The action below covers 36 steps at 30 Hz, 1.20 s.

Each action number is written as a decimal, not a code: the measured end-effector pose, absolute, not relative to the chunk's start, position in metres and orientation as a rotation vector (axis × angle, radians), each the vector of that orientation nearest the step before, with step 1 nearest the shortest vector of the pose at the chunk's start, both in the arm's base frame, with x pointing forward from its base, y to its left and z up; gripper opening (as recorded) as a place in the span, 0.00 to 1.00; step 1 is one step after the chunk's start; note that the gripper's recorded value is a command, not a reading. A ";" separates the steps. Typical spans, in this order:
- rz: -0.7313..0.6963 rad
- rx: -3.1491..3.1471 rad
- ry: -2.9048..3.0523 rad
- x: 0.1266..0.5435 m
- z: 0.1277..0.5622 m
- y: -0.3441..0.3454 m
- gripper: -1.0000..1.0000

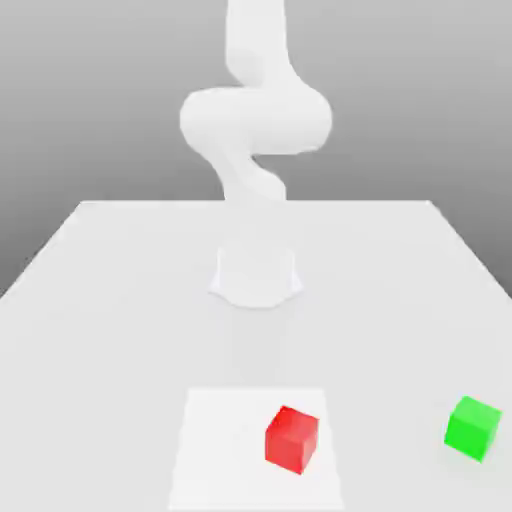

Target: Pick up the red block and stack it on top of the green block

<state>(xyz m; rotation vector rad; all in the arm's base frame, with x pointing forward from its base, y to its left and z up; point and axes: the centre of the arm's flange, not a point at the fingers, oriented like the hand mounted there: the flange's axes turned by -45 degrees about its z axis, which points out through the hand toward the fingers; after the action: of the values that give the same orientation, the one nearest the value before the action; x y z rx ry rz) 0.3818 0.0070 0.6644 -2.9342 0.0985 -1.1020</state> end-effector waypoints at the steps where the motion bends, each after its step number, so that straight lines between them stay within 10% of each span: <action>1: -1.050 -2.952 0.132 0.395 0.643 0.010 0.50; 11: -0.558 -3.057 0.444 0.464 0.431 0.026 0.50; 21: -0.053 -3.051 0.742 0.429 0.229 0.043 0.50; 27: -0.001 -3.043 0.778 0.422 0.155 0.045 0.50; 28: -0.001 -3.043 0.777 0.421 0.148 0.045 0.00; 36: -0.003 -3.042 0.778 0.422 0.155 0.045 0.00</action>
<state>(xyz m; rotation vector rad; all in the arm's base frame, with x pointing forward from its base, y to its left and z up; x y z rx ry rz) 0.4222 0.0449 0.1554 -3.0420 0.7784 -0.0027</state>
